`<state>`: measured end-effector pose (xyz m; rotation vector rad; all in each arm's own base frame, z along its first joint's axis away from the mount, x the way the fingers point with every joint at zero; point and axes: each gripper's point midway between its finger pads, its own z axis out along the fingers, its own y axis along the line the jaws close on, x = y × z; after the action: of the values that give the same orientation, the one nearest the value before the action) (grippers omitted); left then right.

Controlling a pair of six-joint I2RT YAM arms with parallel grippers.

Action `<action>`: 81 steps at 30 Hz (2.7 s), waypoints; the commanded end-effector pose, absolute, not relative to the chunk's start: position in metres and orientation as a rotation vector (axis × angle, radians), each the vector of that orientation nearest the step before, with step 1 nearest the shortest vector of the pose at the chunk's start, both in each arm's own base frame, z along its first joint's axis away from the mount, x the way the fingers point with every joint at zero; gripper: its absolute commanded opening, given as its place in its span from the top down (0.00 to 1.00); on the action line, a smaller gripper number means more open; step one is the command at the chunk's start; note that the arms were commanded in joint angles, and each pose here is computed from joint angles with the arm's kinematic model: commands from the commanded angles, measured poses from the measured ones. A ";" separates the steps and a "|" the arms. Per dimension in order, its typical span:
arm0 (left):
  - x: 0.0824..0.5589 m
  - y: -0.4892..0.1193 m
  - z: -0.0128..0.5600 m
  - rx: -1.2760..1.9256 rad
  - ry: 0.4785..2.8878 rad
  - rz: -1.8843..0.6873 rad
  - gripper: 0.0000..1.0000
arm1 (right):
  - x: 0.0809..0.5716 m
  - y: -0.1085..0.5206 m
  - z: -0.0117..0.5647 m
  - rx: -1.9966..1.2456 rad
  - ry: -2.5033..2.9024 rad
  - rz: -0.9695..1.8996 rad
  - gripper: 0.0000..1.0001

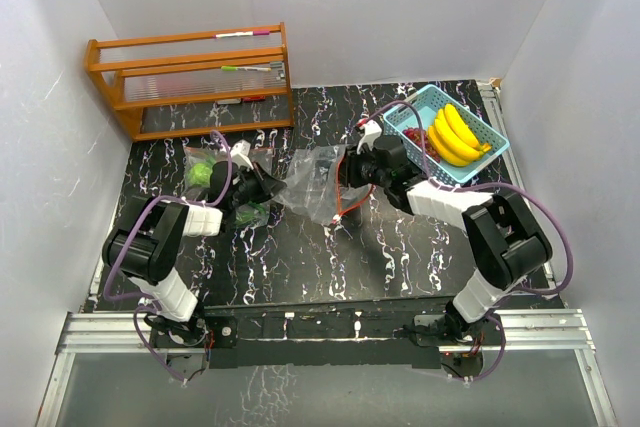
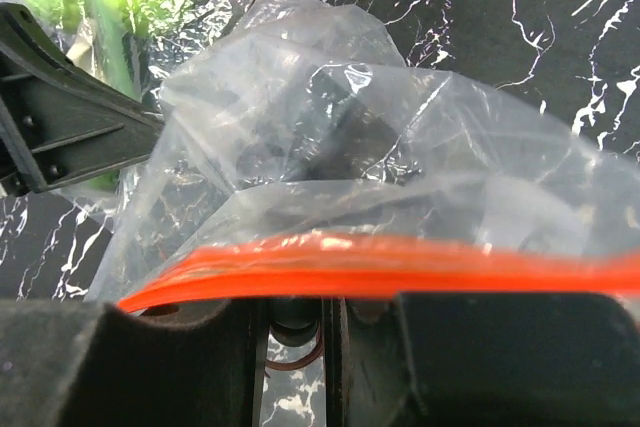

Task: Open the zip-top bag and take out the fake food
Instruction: Pick up the fake fruit from the zipper food storage bag, then place the fake fruit in the bin, then place the zipper food storage bag at the center of the board.

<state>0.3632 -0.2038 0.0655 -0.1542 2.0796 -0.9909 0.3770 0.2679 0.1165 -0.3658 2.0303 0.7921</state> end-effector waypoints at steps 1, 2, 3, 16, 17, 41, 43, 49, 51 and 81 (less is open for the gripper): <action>0.367 -0.195 0.074 -0.176 2.050 -0.938 1.00 | 0.383 0.260 0.154 -0.336 1.928 0.811 0.78; 0.367 -0.195 0.071 -0.179 2.058 -0.935 1.00 | 0.383 0.257 0.156 -0.325 1.923 0.811 0.78; 0.368 -0.194 0.070 -0.183 2.059 -0.934 1.00 | 0.384 0.253 0.160 -0.317 1.914 0.812 0.78; 0.371 -0.182 0.067 -0.278 2.056 -0.881 1.00 | 0.382 0.233 0.200 -0.292 1.848 0.824 0.78; 0.372 -0.181 0.065 -0.293 2.062 -0.882 1.00 | 0.382 0.232 0.198 -0.292 1.865 0.810 0.78; 0.376 -0.166 0.070 -0.350 2.034 -0.812 1.00 | 0.418 0.164 0.269 0.020 1.689 0.633 0.78; 0.375 -0.166 0.070 -0.345 2.033 -0.812 1.00 | 0.430 0.160 0.268 0.038 1.696 0.616 0.78; 0.371 -0.170 0.063 -0.363 2.031 -0.855 1.00 | 0.474 0.132 0.278 0.129 1.621 0.484 0.78; 0.371 -0.173 0.066 -0.356 2.026 -0.877 1.00 | 0.487 0.116 0.280 0.174 1.593 0.395 0.78; 0.388 -0.174 0.098 -0.316 1.911 -0.863 0.89 | 0.432 0.174 0.175 0.004 1.882 0.572 0.22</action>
<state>0.3704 -0.1744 0.0667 -0.3126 2.0274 -0.8589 0.4481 0.1570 0.1795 0.0325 1.8826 0.4595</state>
